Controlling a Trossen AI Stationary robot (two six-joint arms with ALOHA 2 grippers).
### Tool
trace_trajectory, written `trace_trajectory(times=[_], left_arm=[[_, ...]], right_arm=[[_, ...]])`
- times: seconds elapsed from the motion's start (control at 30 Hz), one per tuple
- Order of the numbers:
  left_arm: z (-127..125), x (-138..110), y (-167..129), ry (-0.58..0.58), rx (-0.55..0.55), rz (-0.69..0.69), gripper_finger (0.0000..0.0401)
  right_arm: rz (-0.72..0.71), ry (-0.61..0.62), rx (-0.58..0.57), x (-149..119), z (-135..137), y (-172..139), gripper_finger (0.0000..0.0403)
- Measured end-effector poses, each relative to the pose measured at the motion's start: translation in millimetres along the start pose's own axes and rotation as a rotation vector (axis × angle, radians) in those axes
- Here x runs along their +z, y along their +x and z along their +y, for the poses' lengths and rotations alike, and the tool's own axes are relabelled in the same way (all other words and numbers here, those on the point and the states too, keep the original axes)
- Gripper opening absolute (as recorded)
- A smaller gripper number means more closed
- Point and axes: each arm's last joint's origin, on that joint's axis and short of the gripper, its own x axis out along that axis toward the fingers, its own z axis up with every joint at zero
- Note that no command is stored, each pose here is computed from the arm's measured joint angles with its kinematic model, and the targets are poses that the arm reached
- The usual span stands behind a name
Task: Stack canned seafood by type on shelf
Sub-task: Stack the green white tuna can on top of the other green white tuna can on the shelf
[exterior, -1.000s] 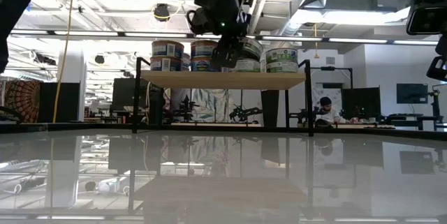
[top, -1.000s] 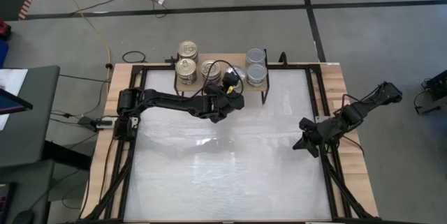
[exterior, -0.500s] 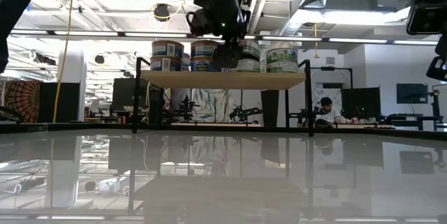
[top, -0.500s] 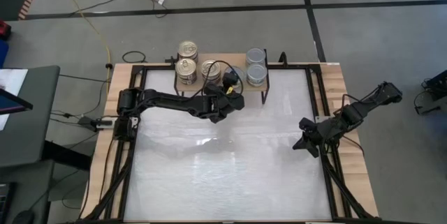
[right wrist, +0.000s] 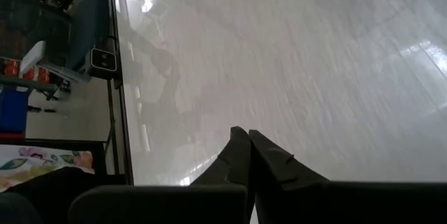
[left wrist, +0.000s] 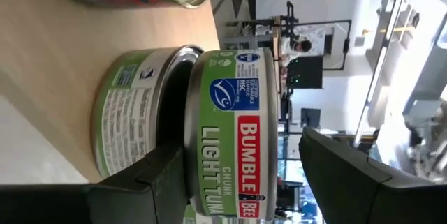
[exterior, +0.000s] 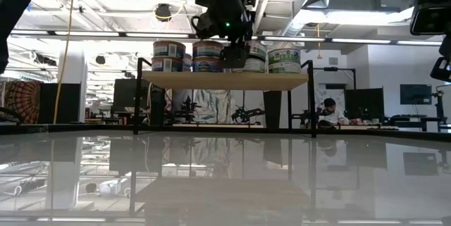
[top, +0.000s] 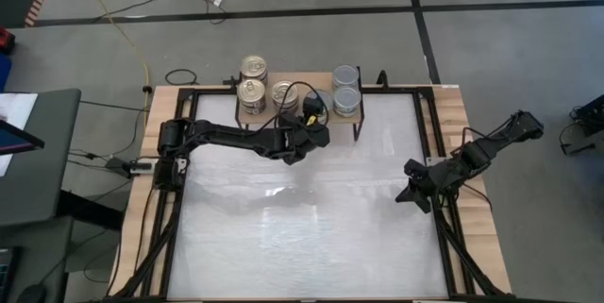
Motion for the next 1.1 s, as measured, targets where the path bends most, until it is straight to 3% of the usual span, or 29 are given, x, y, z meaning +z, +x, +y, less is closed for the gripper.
trace_trajectory(times=[0.07,0.37,0.67,1.1], left_arm=[[-0.2,0.1,-0.1,0.023,0.0,0.0,0.0245],[-2.6,-2.3,-2.8,-0.085,-0.014,0.013,0.0245],[-9.1,-3.0,-4.0,-0.025,-0.032,0.037,0.0245],[-5.7,-6.8,-9.1,-0.026,0.006,0.117,0.0244]], right_arm=[[-0.001,0.002,0.0,0.1,0.0,0.0,0.0026],[-0.001,0.002,0.0,0.1,0.0,0.0,0.0026],[0.0,0.002,0.0,0.0,0.0,0.0,0.0026],[-0.001,0.003,0.0,0.1,0.0,0.0,0.0026]])
